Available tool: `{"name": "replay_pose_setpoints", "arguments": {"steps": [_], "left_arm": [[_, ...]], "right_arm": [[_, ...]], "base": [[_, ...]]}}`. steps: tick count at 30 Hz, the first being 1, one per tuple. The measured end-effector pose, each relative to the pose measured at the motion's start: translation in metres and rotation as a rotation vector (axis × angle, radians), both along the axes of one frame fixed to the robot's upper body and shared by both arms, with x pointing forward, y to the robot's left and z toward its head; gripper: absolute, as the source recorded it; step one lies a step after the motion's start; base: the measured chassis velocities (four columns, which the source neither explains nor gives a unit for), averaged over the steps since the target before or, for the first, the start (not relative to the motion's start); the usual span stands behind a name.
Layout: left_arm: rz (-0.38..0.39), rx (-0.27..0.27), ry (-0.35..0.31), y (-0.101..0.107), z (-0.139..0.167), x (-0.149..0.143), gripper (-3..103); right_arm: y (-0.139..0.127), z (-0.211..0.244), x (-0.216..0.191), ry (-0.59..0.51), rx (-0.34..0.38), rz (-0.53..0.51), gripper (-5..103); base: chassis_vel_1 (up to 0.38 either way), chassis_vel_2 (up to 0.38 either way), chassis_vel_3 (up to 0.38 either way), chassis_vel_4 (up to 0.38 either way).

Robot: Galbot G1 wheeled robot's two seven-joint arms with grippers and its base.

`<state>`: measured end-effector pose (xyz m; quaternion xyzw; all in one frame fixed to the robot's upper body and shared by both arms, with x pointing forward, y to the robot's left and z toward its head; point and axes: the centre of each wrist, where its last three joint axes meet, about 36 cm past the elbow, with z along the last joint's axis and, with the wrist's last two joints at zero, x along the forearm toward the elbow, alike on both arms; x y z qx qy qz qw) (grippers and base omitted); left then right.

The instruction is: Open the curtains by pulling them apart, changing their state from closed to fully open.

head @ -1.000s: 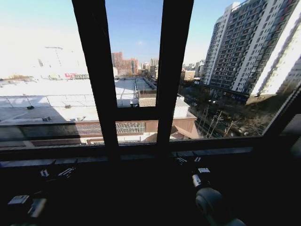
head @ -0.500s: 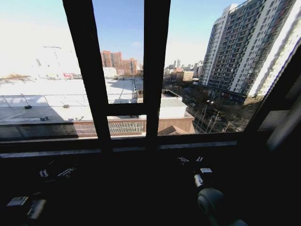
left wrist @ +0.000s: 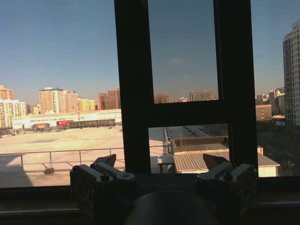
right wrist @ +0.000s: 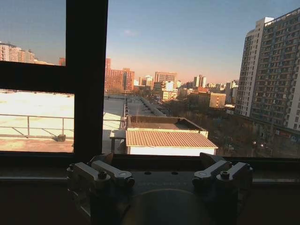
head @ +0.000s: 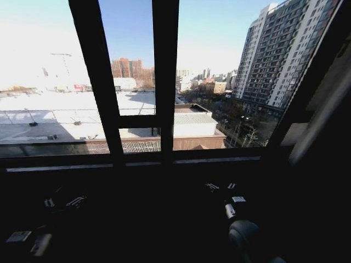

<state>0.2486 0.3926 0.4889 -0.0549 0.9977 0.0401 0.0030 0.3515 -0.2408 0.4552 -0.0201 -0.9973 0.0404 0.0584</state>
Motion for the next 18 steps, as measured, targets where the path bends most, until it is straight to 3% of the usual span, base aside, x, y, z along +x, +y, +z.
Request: {"name": "replay_pose_setpoints", "arguments": {"steps": [10,18], "left_arm": [[-0.002,-0.001,0.004,0.003,-0.003,0.002,100],[0.005,-0.002,0.004,0.009,-0.012,0.001,100]], "right_arm": [[0.006,-0.007,-0.001,-0.024,-0.017,0.015,100],[0.009,-0.010,-0.002,-0.023,-0.016,0.017,100]], "base": [[0.040,-0.362,-0.030,0.348],[0.053,-0.068,-0.060,0.094]]}}
